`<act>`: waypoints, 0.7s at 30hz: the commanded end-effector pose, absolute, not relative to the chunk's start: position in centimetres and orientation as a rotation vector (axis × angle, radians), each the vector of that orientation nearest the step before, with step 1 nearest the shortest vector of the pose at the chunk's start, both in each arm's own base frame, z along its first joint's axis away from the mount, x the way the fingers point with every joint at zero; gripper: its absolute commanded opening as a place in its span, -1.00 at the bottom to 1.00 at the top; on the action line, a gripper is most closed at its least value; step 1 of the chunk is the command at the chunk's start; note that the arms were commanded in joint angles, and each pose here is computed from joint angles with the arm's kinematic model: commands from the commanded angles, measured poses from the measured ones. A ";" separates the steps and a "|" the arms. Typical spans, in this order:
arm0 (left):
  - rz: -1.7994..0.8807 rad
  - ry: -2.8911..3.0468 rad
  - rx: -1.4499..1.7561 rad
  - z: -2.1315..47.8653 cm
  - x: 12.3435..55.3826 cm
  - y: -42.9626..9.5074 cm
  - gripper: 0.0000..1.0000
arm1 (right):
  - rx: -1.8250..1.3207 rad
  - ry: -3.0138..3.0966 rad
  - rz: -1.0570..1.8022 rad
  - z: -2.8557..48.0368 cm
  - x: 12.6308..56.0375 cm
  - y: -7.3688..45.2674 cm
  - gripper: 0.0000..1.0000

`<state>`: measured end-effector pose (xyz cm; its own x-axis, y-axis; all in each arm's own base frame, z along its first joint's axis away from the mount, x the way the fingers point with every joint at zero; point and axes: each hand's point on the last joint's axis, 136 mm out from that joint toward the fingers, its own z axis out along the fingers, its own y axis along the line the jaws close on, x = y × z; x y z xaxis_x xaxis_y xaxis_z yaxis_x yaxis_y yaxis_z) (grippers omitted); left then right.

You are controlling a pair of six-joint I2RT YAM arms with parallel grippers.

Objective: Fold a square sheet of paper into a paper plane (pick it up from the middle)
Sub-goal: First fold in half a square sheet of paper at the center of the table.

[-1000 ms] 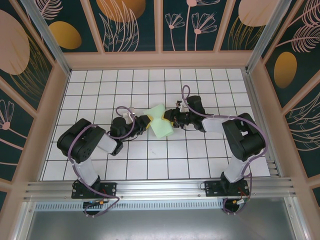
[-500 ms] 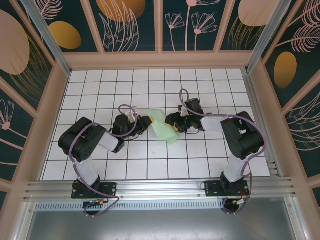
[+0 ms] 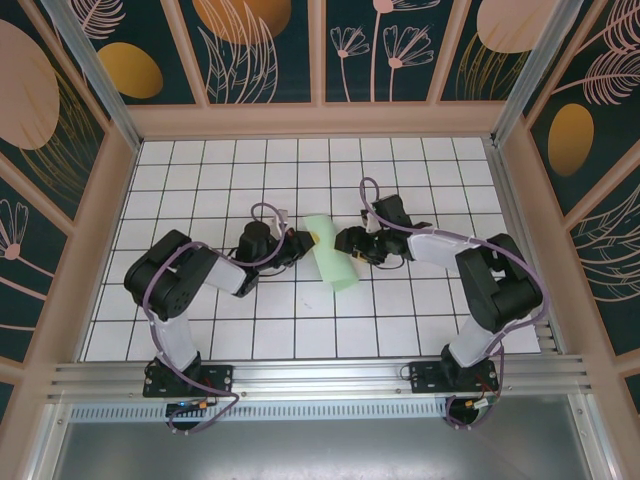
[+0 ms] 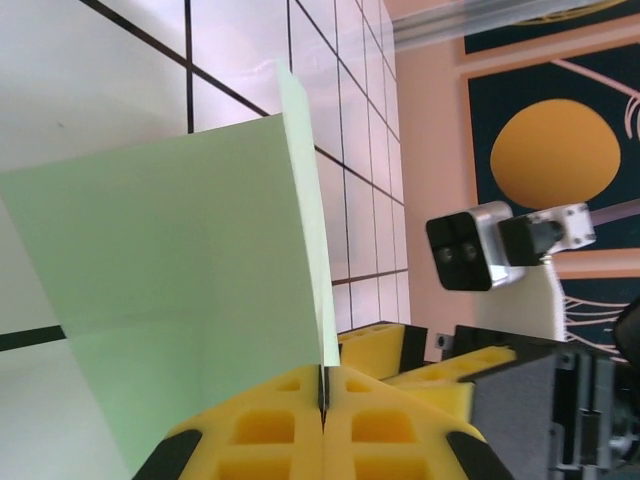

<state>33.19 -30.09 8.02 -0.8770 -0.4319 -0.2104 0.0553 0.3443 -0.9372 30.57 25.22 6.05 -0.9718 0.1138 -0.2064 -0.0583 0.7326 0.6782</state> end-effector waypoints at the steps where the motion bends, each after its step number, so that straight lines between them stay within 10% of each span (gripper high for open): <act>1: -1.527 2.223 -0.290 7.4 33.2 -31.1 -1.00 | -0.011 2.656 1.031 7.7 30.8 24.3 0.43; 21: -1.342 2.370 -0.328 3.5 32.6 -31.7 -1.00 | -0.288 2.757 0.948 4.5 31.0 25.0 0.25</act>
